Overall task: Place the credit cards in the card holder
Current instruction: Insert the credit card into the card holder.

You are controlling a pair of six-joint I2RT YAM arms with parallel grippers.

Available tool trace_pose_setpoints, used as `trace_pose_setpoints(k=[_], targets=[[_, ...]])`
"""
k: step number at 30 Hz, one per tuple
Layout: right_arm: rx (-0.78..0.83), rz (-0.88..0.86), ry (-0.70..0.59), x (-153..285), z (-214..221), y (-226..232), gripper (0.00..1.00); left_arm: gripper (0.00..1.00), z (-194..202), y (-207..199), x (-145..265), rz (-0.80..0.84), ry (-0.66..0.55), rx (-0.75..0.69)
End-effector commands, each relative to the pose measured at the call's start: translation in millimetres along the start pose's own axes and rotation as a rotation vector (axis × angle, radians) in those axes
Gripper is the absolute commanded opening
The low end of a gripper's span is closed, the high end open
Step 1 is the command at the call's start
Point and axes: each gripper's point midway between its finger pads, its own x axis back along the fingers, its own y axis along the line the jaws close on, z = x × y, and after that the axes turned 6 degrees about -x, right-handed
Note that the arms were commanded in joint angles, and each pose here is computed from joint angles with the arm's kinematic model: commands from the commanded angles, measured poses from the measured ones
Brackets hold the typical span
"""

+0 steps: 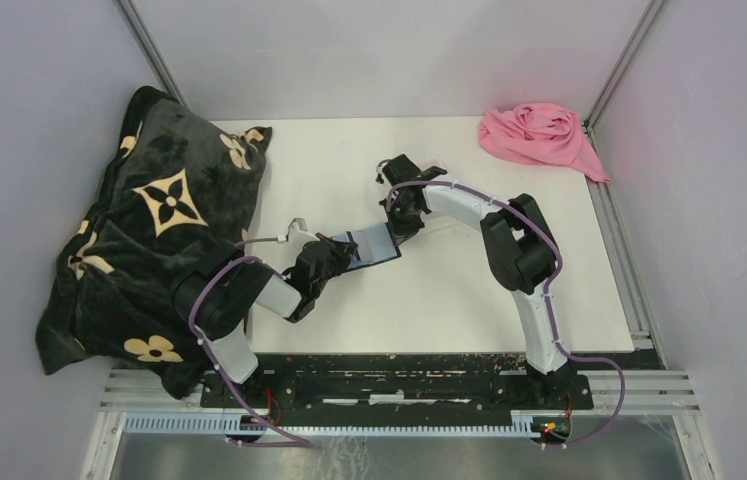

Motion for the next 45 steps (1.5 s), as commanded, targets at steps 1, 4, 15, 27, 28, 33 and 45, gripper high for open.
trace_pose_setpoints(k=[1,4,15,27,28,33,45], targets=[[-0.003,0.006,0.024,-10.1,10.1,-1.4,0.07,0.03,-2.2,6.1,-2.5,-0.015,-0.037,0.046],[-0.004,0.008,0.028,-11.5,11.7,-1.7,0.07,0.03,0.6,8.7,-3.1,-0.017,-0.032,0.054],[-0.003,0.009,0.041,-16.2,15.2,-1.4,0.06,0.03,5.0,13.9,-1.6,-0.011,-0.029,0.092],[0.000,0.012,0.047,-18.2,17.2,-0.7,0.06,0.03,16.1,19.4,-1.1,-0.024,-0.020,0.119],[0.001,0.012,0.048,-18.2,17.3,-0.3,0.06,0.03,17.1,18.7,-1.5,-0.022,-0.017,0.120],[0.002,0.009,0.045,-17.7,16.4,0.9,0.06,0.03,23.4,19.4,-1.9,-0.030,-0.004,0.113],[0.001,0.004,0.052,-21.1,18.6,0.7,0.06,0.03,40.6,23.2,2.5,-0.051,0.039,0.118]])
